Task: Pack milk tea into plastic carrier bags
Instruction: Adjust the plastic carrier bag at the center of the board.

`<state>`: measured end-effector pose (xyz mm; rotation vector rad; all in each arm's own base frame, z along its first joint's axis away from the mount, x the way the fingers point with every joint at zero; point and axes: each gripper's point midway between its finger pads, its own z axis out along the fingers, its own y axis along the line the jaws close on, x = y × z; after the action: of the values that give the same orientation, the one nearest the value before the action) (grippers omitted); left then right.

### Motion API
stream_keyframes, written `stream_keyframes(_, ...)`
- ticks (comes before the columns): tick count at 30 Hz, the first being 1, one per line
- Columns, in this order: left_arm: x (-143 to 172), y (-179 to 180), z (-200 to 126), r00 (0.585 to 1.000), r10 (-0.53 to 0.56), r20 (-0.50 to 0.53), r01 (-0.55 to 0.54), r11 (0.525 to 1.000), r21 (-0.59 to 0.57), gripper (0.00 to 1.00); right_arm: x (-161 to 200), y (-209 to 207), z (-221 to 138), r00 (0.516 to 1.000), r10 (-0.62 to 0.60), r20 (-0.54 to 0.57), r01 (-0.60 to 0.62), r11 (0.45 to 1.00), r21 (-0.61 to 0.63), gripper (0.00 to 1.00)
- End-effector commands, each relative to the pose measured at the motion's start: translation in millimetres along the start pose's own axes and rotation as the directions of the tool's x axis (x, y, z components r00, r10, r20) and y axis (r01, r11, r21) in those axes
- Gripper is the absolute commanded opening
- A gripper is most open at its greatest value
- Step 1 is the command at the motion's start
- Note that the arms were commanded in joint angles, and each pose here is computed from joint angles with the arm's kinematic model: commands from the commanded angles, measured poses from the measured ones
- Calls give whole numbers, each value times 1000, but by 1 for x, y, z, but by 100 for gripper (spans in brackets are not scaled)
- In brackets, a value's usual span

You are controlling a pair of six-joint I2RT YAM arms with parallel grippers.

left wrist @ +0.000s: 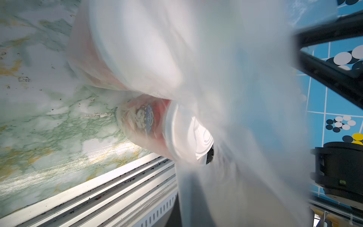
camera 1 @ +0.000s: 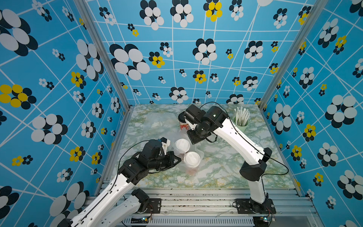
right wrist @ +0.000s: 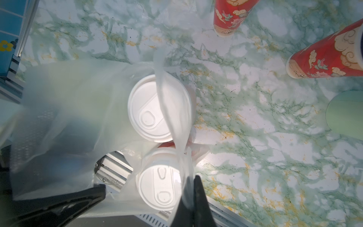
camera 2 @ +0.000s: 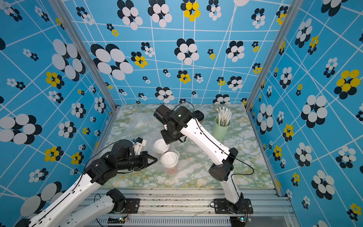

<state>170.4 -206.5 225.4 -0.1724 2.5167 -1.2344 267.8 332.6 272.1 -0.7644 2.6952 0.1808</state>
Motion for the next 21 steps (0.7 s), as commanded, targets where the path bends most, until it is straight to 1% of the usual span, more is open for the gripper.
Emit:
stream_keyframes(1, 1, 1, -3, 1000, 16, 2, -16, 1000, 7, 0, 25, -8, 1, 992, -45, -121, 51, 998, 42, 0)
stream_keyframes(3, 0, 3, -4, 1000, 17, 9, -17, 1000, -6, 0, 26, -9, 3, 991, -45, -126, 52, 997, 53, 0)
stream_keyframes(4, -1, 3, -6, 1000, 20, 14, -20, 1000, -13, 4, 26, -10, 4, 991, -44, -128, 52, 997, 56, 2)
stream_keyframes(5, -2, 3, -7, 999, 26, 19, -25, 1000, -17, 6, 25, -10, 4, 991, -41, -127, 49, 997, 60, 12)
stream_keyframes(6, -3, 1, -9, 999, 33, 25, -32, 999, -21, 10, 25, -11, 3, 991, -38, -124, 46, 997, 63, 18)
stream_keyframes(9, -10, -1, -18, 997, 52, 55, -49, 998, -44, 24, 23, -14, -3, 995, -29, -101, 36, 997, 71, 29)
stream_keyframes(12, -18, -4, -28, 994, 68, 85, -62, 996, -66, 40, 19, -17, -14, 998, -17, -57, 21, 997, 67, 36)
stream_keyframes(13, -20, -5, -31, 993, 73, 95, -66, 995, -69, 42, 18, -18, -20, 999, -15, -39, 17, 998, 64, 39)
stream_keyframes(14, -23, -6, -34, 991, 77, 105, -70, 995, -71, 49, 16, -21, -25, 1000, -4, -20, 5, 998, 63, 40)
stream_keyframes(15, -27, -7, -36, 990, 79, 113, -70, 995, -74, 52, 14, -24, -31, 1000, 3, 1, -3, 998, 62, 42)
stream_keyframes(18, -37, -10, -37, 988, 88, 123, -79, 994, -70, 58, 9, -39, -50, 997, 37, 63, -41, 997, 58, 45)
stream_keyframes(21, -48, -8, -34, 988, 92, 126, -81, 993, -91, 59, 5, -64, -61, 990, 87, 114, -95, 993, 70, 47)
